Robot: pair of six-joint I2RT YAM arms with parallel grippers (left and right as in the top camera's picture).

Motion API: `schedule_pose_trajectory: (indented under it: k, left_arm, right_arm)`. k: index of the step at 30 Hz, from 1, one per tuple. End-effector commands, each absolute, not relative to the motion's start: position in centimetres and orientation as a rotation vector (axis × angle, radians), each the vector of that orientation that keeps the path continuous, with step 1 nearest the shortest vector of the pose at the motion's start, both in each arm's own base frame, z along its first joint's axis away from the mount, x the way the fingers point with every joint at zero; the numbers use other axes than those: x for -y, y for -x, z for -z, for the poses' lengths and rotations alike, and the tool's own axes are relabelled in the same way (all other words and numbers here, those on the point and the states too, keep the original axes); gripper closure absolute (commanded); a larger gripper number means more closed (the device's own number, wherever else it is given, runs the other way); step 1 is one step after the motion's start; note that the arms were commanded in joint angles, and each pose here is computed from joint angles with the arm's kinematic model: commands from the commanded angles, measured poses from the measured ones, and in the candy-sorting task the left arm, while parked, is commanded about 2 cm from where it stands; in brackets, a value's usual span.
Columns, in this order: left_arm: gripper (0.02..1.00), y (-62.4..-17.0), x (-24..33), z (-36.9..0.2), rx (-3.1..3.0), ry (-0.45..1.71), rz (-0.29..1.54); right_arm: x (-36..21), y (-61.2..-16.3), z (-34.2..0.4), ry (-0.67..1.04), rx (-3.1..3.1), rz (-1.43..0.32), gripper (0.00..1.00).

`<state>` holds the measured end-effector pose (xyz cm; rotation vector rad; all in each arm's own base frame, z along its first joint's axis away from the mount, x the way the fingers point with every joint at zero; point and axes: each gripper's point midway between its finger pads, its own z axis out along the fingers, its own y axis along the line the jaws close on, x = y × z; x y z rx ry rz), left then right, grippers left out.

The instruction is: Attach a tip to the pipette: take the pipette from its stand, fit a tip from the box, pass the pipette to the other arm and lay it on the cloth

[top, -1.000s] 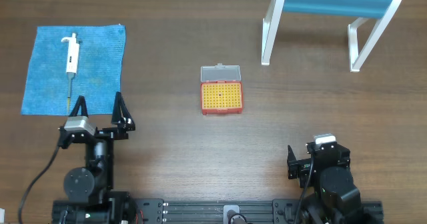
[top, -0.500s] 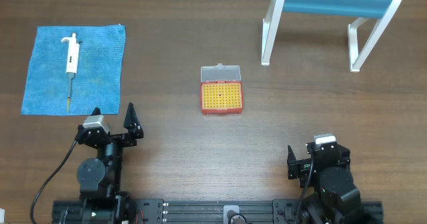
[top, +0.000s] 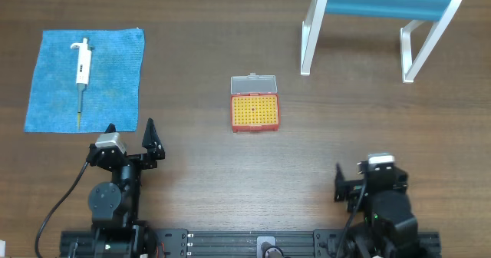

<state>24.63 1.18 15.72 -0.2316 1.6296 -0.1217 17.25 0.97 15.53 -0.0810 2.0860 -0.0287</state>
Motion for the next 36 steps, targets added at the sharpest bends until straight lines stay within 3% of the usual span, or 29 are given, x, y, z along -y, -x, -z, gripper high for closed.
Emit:
schedule_pose_trajectory:
  k: [1,4,8,18,36]
  left_arm:
    - [0.104,-24.6,-1.2,-15.7,-1.631,0.218,0.109]
    - [0.104,-24.6,-1.2,-15.7,-1.631,0.218,0.109]
    - [0.102,-24.6,-1.2,-15.7,-1.631,0.218,0.109]
    - [0.104,-24.6,-1.2,-15.7,-1.631,0.218,0.109]
    - [0.104,-24.6,-1.2,-15.7,-1.631,0.218,0.109]
  right_arm:
    - [3.4,-21.4,-24.4,-0.204,-1.631,0.081,0.027]
    - [4.2,-22.2,-26.0,-0.207,-1.497,0.089,0.027]
    - [2.4,-23.6,-21.7,-0.144,-1.581,0.017,0.027]
    - [0.1,-24.6,-15.8,-0.064,-1.639,-0.060,0.027]
    - [0.1,-24.6,-15.7,-0.063,-1.640,-0.058,0.025]
